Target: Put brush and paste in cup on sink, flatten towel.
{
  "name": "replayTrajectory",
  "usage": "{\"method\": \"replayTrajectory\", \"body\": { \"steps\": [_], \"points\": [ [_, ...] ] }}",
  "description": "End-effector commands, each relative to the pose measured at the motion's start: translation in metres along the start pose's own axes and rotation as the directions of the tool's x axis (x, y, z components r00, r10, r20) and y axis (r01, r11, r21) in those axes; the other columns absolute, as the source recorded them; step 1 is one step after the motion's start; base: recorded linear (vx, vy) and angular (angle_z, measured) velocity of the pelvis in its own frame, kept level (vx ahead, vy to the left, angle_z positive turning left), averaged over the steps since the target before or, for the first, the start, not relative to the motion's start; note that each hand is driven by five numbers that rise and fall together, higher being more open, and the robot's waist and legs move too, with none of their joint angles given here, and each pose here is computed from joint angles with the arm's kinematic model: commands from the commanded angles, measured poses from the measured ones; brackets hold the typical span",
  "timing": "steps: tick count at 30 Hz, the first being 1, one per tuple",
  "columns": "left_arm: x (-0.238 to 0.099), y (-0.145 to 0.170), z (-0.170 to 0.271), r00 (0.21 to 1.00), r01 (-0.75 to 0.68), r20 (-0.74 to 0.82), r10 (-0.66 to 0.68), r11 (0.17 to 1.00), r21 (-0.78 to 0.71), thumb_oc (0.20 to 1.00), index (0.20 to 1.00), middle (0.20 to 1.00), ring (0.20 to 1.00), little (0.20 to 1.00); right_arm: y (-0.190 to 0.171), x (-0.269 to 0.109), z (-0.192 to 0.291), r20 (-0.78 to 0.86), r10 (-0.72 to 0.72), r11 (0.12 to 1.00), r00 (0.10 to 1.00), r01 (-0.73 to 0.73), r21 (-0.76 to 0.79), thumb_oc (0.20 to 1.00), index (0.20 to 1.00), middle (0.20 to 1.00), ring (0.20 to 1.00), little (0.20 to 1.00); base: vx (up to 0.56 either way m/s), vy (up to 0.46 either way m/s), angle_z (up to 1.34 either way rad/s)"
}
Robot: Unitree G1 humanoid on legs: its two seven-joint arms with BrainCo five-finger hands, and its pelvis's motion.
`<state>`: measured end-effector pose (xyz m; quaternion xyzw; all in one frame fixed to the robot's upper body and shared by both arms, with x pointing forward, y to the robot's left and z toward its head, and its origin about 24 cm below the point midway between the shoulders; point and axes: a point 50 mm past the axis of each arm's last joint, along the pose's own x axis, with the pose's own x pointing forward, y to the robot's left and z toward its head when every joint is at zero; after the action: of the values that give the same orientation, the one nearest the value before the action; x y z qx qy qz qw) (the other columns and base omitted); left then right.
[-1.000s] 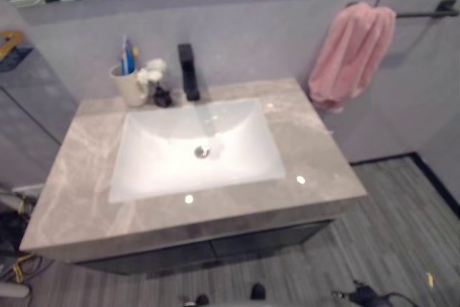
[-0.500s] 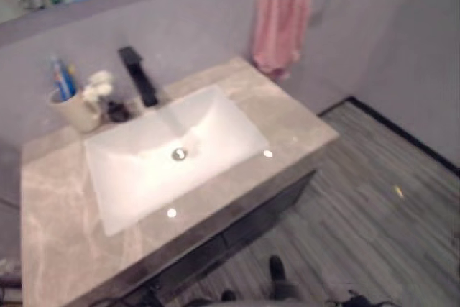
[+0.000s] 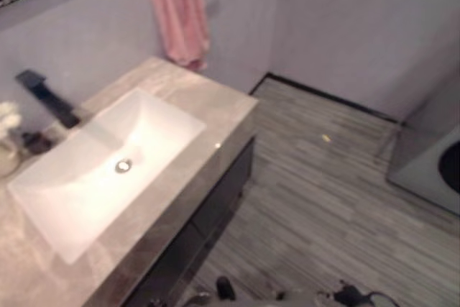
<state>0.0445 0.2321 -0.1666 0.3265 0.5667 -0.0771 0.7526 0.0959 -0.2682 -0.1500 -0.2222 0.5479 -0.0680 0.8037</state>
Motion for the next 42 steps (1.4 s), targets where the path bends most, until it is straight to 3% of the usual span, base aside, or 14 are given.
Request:
{"method": "replayTrajectory", "body": {
  "steps": [1,10,16,18,28,33,42],
  "points": [
    [0.008,0.021,0.023,0.996,-0.081,0.016,0.083,0.991,-0.108,1.000,1.000,1.000,1.000,1.000,-0.030,0.002,0.014,0.076,-0.076,0.995,0.994,0.080,-0.060,1.000,1.000,1.000,1.000,1.000,-0.01,-0.276,-1.22],
    [0.012,0.042,0.039,0.987,-0.142,0.063,0.148,0.986,-0.088,1.000,1.000,1.000,1.000,1.000,-0.046,0.004,0.030,0.134,-0.092,0.967,0.987,0.121,-0.226,1.000,1.000,1.000,1.000,1.000,-0.04,-0.313,-0.89],
    [0.012,0.041,0.040,0.988,-0.134,0.070,0.140,0.987,-0.086,1.000,1.000,1.000,1.000,1.000,-0.044,0.005,0.030,0.128,-0.096,0.966,0.987,0.123,-0.229,1.000,1.000,1.000,1.000,1.000,0.01,-0.049,-0.23],
    [0.012,0.038,0.047,0.987,-0.121,0.096,0.127,0.991,-0.058,1.000,1.000,1.000,1.000,1.000,-0.032,0.004,0.032,0.153,-0.044,0.940,0.987,0.093,-0.329,1.000,1.000,1.000,1.000,1.000,0.01,0.151,0.17],
    [0.012,0.034,0.041,0.993,-0.095,0.063,0.101,0.992,-0.086,1.000,1.000,1.000,1.000,1.000,-0.001,0.003,0.017,0.059,0.023,0.978,0.998,-0.010,-0.210,1.000,1.000,1.000,1.000,1.000,0.05,0.109,-0.20],
    [0.013,0.039,0.038,0.993,-0.104,0.042,0.110,0.988,-0.115,1.000,1.000,1.000,1.000,1.000,0.000,0.004,0.028,0.085,0.017,0.982,0.996,-0.001,-0.188,1.000,1.000,1.000,1.000,1.000,0.01,-0.021,-0.42],
    [0.015,0.051,0.054,0.988,-0.117,0.085,0.129,0.984,-0.134,1.000,1.000,1.000,1.000,1.000,-0.011,0.001,-0.009,-0.027,-0.010,0.985,1.000,0.005,-0.174,1.000,1.000,1.000,1.000,1.000,0.10,-0.180,0.11]
  ]
}}
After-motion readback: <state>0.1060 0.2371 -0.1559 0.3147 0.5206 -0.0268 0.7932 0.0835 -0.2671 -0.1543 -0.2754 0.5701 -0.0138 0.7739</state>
